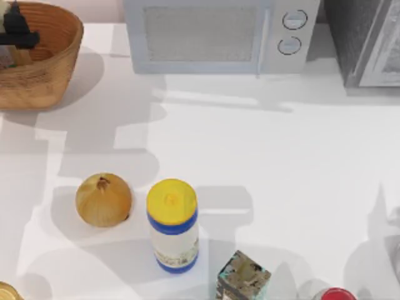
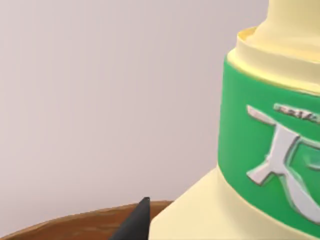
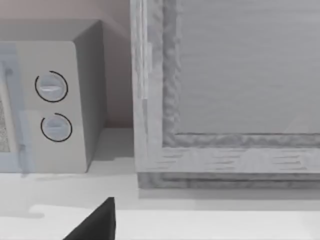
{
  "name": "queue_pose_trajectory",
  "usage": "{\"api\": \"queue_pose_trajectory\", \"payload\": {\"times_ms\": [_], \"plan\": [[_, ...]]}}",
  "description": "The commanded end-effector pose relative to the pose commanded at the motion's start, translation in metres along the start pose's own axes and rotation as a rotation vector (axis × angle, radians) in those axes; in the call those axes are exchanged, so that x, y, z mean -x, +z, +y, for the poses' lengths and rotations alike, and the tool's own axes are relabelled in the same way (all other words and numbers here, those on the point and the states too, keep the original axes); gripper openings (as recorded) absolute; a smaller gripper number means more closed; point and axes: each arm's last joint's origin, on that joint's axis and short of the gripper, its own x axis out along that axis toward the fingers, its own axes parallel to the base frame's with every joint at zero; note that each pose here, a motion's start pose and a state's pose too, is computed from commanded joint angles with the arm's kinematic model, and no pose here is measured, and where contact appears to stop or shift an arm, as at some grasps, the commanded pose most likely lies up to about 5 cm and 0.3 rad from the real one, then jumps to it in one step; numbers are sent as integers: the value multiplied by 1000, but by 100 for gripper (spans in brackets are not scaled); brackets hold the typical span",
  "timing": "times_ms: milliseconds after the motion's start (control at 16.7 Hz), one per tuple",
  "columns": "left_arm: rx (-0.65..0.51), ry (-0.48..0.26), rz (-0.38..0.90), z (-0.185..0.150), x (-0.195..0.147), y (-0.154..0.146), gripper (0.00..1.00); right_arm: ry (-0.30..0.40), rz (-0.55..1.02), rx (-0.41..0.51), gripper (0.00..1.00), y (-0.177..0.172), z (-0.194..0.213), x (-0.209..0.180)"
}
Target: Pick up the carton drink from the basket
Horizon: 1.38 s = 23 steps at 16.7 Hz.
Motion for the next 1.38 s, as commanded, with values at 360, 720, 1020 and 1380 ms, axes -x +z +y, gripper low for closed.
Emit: {"api": "queue_pose_trajectory", "payload": {"times_ms": [360, 720, 1020, 1380], "plan": [[-1, 2, -11, 1, -8, 56, 0, 0, 0, 0, 100, 0, 0, 0], [-5, 0, -15, 0, -3, 126, 0, 0, 0, 0, 100, 0, 0, 0], [-5, -1, -13, -1, 1, 146, 0, 0, 0, 0, 100, 0, 0, 0], [0, 2, 8, -1, 7, 144, 0, 0, 0, 0, 100, 0, 0, 0]]}}
